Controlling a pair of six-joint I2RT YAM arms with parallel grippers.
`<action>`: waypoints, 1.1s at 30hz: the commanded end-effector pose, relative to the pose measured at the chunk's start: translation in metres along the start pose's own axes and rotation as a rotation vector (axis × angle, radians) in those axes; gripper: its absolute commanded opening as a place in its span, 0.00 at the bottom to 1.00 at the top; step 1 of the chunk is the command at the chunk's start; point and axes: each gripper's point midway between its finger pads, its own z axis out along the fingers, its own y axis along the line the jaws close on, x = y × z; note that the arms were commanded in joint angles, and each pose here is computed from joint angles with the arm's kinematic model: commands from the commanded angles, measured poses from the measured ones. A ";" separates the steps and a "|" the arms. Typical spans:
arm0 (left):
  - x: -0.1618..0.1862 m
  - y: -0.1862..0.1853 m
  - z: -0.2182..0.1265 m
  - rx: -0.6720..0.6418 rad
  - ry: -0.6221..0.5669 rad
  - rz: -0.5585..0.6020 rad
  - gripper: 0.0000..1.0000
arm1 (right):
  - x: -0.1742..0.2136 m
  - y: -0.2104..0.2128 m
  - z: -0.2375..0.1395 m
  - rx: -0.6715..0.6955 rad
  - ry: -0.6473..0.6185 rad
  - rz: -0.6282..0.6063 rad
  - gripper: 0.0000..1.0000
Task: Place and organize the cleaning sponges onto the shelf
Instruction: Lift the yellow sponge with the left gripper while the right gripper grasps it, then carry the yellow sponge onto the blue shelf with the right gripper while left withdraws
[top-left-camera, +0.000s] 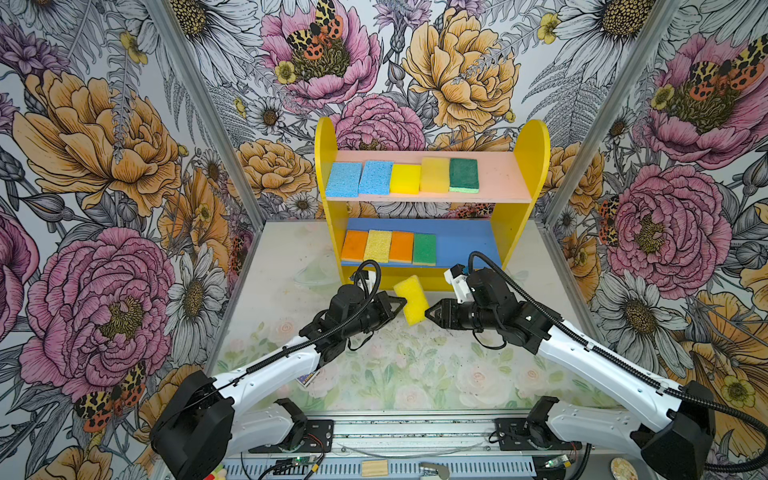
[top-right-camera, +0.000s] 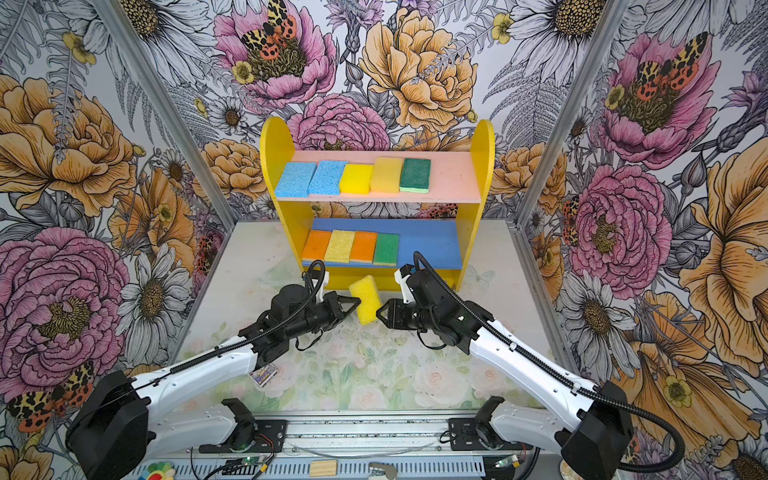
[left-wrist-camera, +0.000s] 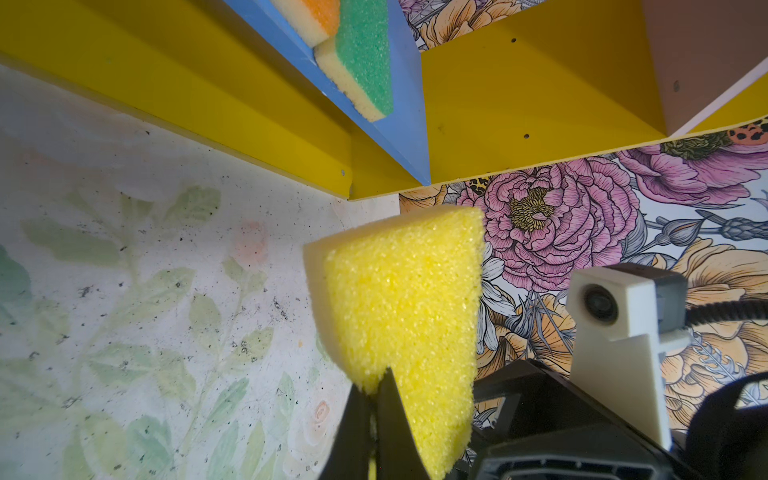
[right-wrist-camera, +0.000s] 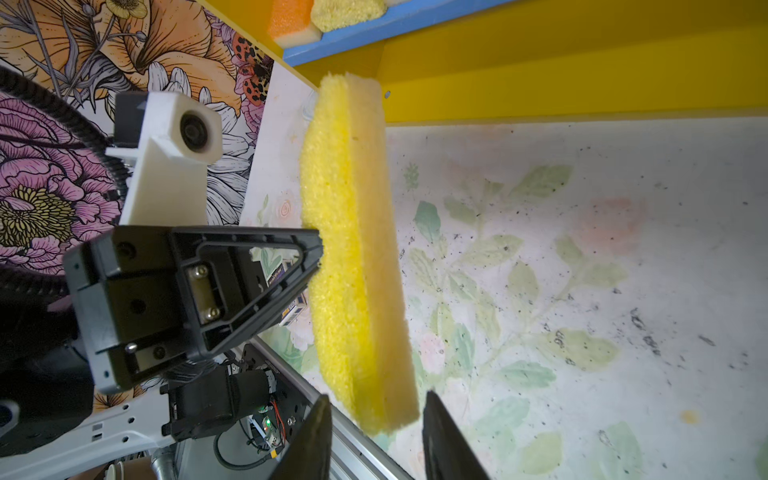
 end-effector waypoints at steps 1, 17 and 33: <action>0.001 -0.016 0.001 0.043 0.014 0.033 0.00 | -0.013 0.011 0.001 -0.031 -0.046 -0.006 0.33; 0.001 -0.019 -0.001 0.037 0.021 0.051 0.00 | -0.013 0.009 0.003 -0.025 -0.051 0.012 0.12; -0.039 -0.027 -0.083 -0.032 -0.074 0.206 0.90 | -0.042 -0.016 -0.031 0.023 -0.215 0.095 0.06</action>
